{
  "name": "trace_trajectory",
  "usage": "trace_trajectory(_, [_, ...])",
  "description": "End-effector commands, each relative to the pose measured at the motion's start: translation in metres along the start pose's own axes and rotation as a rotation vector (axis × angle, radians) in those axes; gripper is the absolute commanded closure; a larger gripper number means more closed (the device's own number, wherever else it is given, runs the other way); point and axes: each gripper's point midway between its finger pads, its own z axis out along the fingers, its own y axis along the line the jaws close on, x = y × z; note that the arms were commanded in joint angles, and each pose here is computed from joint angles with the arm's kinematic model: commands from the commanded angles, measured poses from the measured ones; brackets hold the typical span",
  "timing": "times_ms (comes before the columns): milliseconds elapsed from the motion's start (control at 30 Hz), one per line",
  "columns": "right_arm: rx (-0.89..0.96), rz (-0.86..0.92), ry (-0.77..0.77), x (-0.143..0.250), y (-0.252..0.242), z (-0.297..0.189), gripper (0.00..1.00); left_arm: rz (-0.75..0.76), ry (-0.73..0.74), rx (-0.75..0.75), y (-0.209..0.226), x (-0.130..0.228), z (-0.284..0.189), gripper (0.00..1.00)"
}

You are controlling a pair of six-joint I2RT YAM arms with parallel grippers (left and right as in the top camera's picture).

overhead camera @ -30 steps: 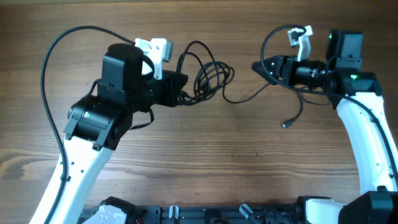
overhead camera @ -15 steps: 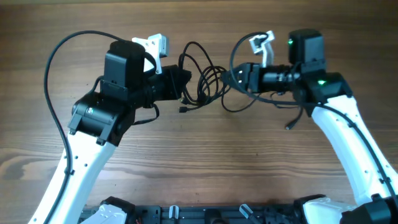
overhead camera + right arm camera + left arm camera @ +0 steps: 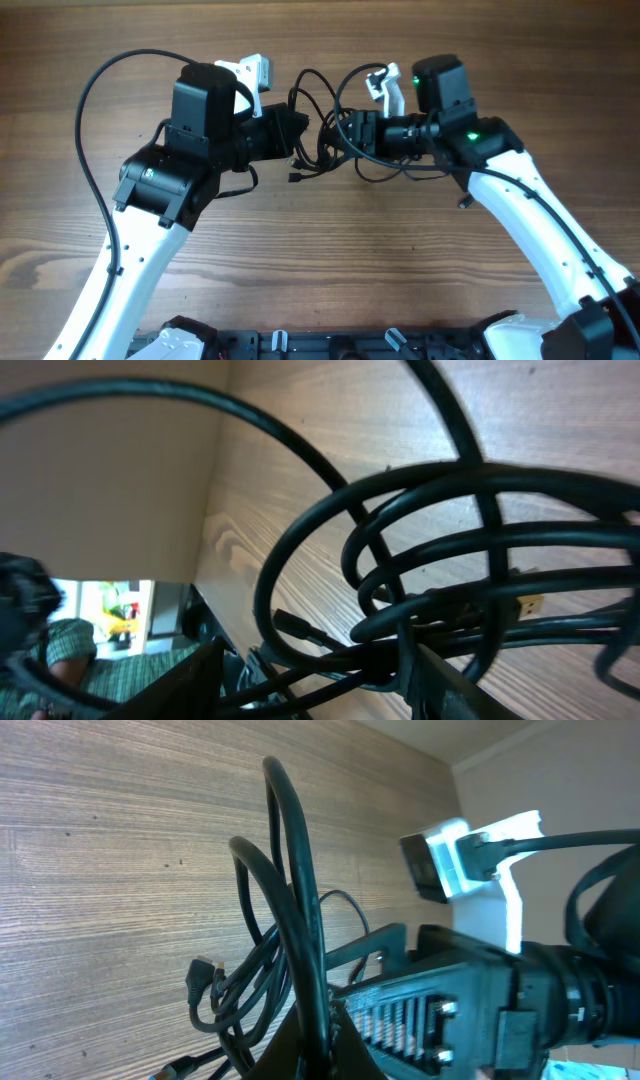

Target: Untangle cables

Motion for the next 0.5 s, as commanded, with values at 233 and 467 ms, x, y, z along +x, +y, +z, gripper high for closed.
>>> trace_trajectory(233, [-0.009,0.016,-0.002,-0.013,-0.009,0.024,0.41,-0.013,0.013,0.017,-0.003,0.002,-0.002,0.96])
trace_trajectory(467, [-0.017,0.016,-0.077,-0.036,-0.013,0.04,0.41,-0.031,0.013,0.017,-0.003,0.002,-0.002,0.96])
